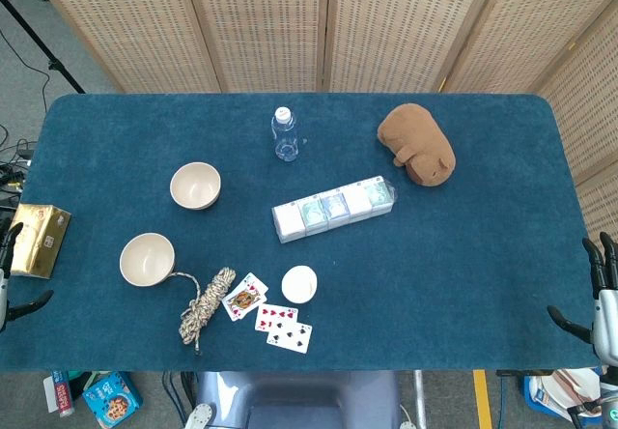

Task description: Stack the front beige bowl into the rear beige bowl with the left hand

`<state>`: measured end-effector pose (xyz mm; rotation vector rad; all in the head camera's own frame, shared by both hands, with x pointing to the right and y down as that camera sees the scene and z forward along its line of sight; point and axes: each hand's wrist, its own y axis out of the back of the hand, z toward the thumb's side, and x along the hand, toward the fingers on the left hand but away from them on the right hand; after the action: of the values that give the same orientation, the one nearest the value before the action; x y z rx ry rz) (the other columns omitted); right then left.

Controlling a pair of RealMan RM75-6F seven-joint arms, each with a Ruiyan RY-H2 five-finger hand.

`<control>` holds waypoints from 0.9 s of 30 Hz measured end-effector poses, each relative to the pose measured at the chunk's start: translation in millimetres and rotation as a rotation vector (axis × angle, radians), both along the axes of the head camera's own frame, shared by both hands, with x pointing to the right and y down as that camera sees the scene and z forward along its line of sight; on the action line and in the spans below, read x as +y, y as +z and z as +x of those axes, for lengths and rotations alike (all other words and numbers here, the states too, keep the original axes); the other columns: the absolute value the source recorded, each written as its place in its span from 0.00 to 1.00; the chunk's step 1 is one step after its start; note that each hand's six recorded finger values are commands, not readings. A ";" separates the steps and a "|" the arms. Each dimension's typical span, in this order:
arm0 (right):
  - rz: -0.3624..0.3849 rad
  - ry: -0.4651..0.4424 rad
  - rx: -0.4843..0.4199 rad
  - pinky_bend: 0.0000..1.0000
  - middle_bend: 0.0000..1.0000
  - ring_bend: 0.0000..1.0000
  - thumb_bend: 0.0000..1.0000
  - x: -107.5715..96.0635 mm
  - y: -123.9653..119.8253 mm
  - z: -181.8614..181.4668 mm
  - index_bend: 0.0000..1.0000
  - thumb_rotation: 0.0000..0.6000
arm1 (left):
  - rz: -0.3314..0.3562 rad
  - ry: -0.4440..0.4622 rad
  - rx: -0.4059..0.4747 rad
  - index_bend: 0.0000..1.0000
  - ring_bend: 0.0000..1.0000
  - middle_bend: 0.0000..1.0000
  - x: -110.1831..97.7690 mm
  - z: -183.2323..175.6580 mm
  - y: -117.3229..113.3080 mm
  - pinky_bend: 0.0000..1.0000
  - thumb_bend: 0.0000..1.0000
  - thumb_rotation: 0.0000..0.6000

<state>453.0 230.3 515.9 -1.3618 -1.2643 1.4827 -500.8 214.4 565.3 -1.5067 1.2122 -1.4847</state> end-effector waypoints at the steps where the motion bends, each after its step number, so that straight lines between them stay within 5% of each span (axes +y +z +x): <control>1: 0.000 0.001 0.002 0.00 0.00 0.00 0.00 0.3 -0.4 0.1 0.00 1.00 | -0.005 0.001 0.000 0.00 0.00 0.00 0.2 0.0 0.6 0.00 0.09 1.00; 14: -0.009 0.023 -0.027 0.00 0.00 0.00 0.00 2.2 -1.6 3.6 0.00 1.00 | -0.084 0.105 0.014 0.00 0.00 0.00 1.8 18.6 16.6 0.00 0.10 1.00; 27: -0.034 0.028 -0.057 0.00 0.00 0.00 0.00 4.1 3.4 1.7 0.00 1.00 | -0.289 0.276 0.042 0.33 0.00 0.00 -8.0 76.5 83.1 0.00 0.23 1.00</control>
<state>454.7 234.3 519.3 -1.4235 -1.3043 1.5005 -424.3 206.4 648.5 -1.8207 0.7949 -1.4908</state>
